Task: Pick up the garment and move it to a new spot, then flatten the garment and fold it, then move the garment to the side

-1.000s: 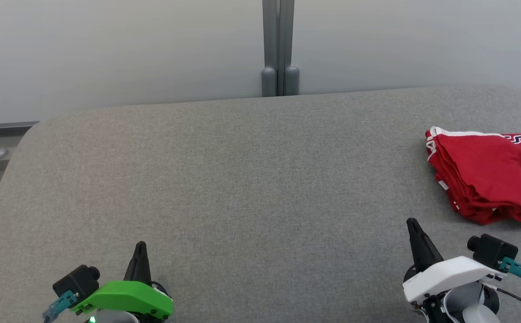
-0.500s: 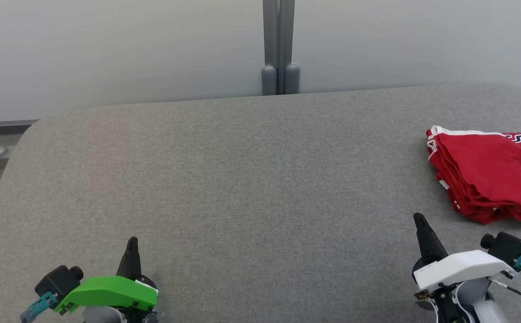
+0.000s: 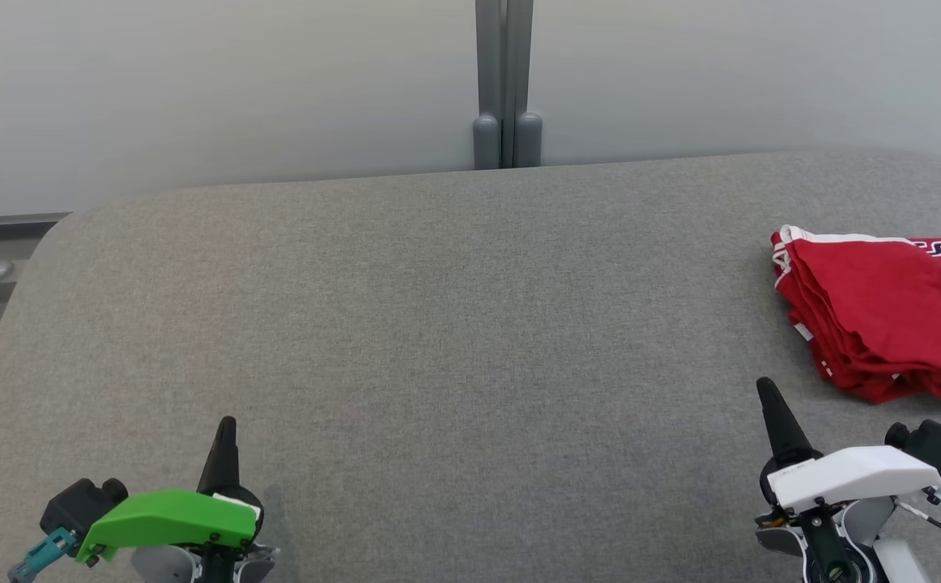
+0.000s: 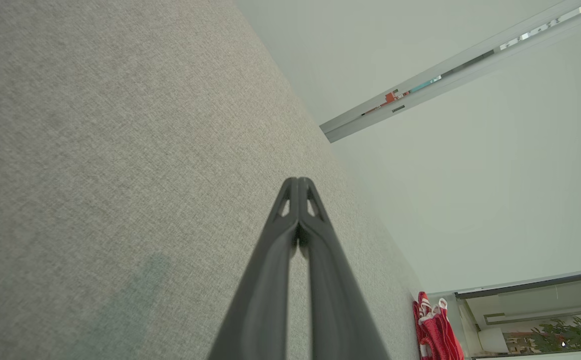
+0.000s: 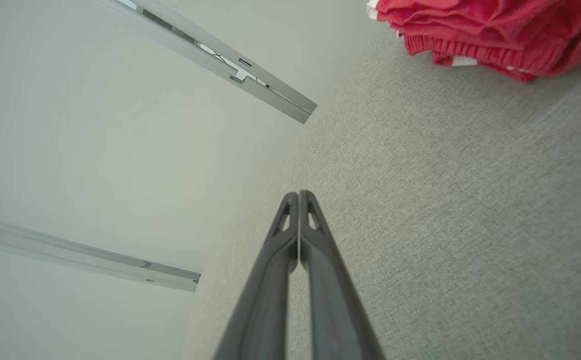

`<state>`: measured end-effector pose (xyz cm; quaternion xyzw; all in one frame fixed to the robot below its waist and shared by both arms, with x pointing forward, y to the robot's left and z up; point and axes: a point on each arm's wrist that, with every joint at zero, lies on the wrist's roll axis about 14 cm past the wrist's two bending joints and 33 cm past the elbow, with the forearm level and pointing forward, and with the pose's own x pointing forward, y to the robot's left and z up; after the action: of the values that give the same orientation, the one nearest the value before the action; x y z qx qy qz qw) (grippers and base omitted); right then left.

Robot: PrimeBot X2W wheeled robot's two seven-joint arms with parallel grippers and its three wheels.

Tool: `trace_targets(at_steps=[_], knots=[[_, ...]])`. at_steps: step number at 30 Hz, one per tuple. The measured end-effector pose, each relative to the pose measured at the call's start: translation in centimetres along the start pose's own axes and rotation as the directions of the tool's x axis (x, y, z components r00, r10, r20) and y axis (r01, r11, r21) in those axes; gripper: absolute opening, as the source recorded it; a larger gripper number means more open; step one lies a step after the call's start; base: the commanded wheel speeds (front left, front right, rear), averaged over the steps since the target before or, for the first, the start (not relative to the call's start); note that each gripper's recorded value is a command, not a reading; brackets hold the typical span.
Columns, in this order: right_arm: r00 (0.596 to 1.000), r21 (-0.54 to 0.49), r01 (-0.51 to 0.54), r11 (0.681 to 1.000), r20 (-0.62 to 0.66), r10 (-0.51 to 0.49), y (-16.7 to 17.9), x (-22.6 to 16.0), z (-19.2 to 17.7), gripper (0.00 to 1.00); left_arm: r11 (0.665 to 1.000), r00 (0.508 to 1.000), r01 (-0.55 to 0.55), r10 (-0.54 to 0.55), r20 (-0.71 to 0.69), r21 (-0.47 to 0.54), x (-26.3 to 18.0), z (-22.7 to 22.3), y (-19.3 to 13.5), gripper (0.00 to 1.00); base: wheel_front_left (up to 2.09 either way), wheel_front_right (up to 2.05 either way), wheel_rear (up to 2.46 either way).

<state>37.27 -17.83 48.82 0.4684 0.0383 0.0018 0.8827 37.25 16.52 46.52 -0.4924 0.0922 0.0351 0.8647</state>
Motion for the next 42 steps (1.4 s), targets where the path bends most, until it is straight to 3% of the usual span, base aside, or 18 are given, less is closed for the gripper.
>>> trace_targets(at_steps=[17, 42], knots=[[1.0, 0.174, -0.001, 0.985, 0.015, -0.002, -0.1, 0.3, 0.8, 0.0, 0.986, 0.999, 0.034, -0.031, 0.016, -0.162, 0.2, 1.2, -0.3, 0.0, 0.0, 0.0, 0.0], [0.999, 0.382, -0.021, 0.924, 0.036, 0.008, 0.0, 0.9, 1.7, 0.0, 0.932, 0.995, 0.1, -0.085, 0.057, -0.35, 0.5, 3.0, -1.1, 0.0, 0.0, 0.0, 0.0]])
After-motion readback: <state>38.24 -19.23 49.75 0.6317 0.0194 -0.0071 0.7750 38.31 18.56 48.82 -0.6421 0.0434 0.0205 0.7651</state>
